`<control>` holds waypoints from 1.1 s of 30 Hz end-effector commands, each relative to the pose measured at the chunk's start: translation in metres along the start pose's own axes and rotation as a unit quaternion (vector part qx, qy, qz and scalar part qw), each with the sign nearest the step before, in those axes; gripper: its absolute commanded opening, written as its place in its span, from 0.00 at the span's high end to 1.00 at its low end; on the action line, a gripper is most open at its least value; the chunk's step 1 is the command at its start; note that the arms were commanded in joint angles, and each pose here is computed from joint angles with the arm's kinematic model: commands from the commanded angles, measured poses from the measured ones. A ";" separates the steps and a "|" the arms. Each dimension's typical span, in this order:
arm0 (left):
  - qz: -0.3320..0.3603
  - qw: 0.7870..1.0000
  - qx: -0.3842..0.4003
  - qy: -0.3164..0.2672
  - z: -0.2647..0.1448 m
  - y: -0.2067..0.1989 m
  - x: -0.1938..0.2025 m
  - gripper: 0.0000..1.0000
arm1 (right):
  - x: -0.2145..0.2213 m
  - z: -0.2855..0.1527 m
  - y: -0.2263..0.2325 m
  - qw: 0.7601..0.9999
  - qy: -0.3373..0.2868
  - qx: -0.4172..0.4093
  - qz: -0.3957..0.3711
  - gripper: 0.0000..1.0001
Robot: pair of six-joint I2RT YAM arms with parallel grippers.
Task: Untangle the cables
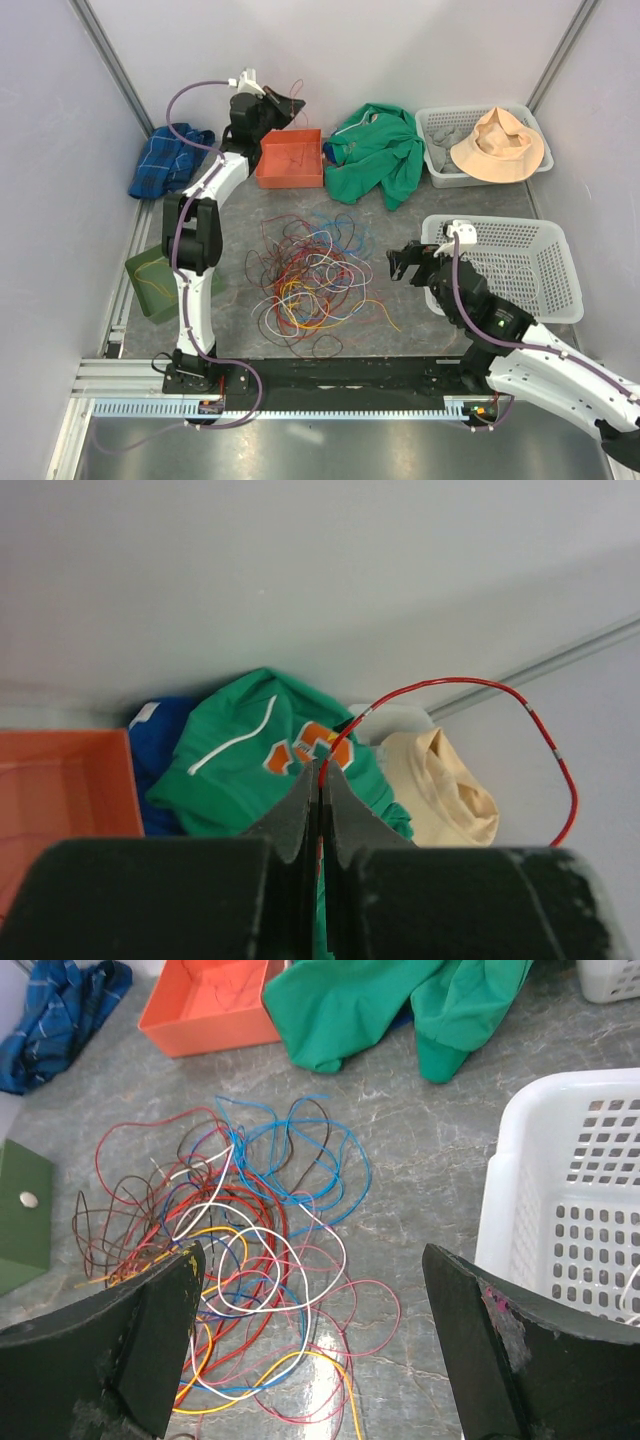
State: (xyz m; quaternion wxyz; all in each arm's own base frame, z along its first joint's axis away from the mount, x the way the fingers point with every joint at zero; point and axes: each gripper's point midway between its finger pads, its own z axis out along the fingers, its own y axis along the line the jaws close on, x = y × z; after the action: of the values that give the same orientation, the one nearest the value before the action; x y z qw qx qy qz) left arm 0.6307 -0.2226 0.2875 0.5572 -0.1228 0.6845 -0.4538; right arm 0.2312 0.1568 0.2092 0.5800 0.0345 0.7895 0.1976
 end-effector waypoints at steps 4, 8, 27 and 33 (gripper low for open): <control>0.002 0.996 -0.057 -0.074 -0.018 0.033 -0.044 0.98 | -0.004 -0.009 -0.009 1.000 -0.010 0.012 0.018 0.02; 0.049 0.986 -0.122 -0.103 -0.030 0.053 -0.061 0.98 | -0.002 -0.008 -0.010 1.000 -0.007 0.015 0.017 0.02; 0.216 0.935 -0.262 -0.102 -0.036 0.105 -0.066 0.98 | 0.010 0.001 -0.011 1.000 0.007 0.026 0.007 0.02; 0.322 0.902 -0.281 -0.065 -0.018 0.106 -0.035 0.98 | 0.012 0.001 -0.013 1.000 0.007 0.027 0.005 0.02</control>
State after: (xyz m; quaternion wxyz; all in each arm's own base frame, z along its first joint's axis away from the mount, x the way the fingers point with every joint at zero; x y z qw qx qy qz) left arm 0.6573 -0.1130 0.2194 0.6343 -0.1484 0.7512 -0.1064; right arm 0.2278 0.1501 0.1893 0.5620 0.0423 0.8066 0.1782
